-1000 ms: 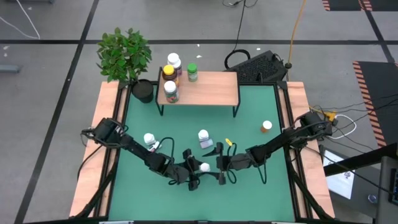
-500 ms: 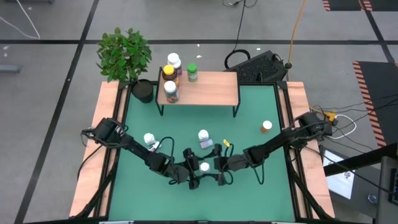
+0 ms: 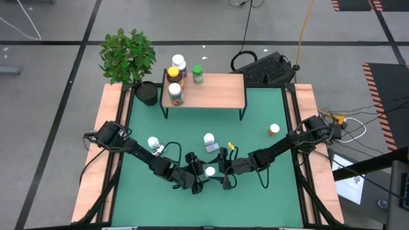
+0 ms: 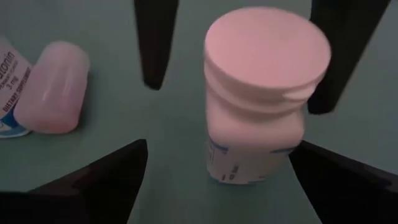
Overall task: Pick and place medicine bottles onto shelf by color
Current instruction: Put the bottom small white pill bottle pill on the shelf
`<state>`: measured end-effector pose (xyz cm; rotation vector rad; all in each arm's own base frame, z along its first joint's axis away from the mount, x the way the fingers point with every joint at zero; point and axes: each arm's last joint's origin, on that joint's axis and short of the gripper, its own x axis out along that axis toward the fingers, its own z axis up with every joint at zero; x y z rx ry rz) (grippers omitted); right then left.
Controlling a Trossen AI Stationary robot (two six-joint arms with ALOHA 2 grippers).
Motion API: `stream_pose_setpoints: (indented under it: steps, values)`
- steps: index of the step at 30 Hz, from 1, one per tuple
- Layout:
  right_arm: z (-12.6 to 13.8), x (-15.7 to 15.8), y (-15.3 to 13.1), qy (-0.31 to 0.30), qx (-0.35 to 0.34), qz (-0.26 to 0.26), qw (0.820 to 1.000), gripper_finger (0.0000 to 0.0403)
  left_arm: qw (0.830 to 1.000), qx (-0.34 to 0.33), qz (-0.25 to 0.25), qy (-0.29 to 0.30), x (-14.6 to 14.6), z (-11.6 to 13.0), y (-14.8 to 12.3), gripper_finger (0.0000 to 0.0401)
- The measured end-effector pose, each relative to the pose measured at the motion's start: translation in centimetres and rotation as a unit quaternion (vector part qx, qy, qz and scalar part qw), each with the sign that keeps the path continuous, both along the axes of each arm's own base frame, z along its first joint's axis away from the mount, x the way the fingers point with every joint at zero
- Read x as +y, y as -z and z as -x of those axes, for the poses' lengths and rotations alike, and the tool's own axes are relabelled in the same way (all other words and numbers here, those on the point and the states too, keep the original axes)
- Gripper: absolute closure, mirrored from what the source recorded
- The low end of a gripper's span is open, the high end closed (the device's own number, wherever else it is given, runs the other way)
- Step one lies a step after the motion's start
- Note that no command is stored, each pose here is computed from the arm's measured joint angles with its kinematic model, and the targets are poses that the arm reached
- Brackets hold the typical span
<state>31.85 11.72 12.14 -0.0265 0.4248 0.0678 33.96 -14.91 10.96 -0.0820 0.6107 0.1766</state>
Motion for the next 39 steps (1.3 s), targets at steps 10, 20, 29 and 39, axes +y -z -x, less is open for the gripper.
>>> stream_pose_setpoints:
  steps: [10, 20, 29, 39]
  values:
    - [-0.3, -0.8, -0.4, -0.025, 0.002, -0.005, 1.0, 0.0245, 0.996, 0.079, -0.017, -0.023, 0.7, 1.5, -0.2, 0.0009]
    - [-3.0, -8.6, -10.0, -0.016, -0.008, 0.065, 0.998, 0.0223, 0.982, 0.078, -0.065, -0.159, 1.5, 4.2, -2.7, 0.0009]
    - [-4.9, -20.8, -17.1, 0.072, -0.033, 0.123, 0.989, 0.0232, 0.983, 0.072, -0.07, -0.155, 1.3, 4.0, -2.3, 0.0009]
    - [-5.7, -30.0, -16.3, 0.105, -0.03, 0.083, 0.99, 0.0231, 0.983, 0.06, -0.079, -0.151, 1.9, 3.3, -2.5, 0.0009]
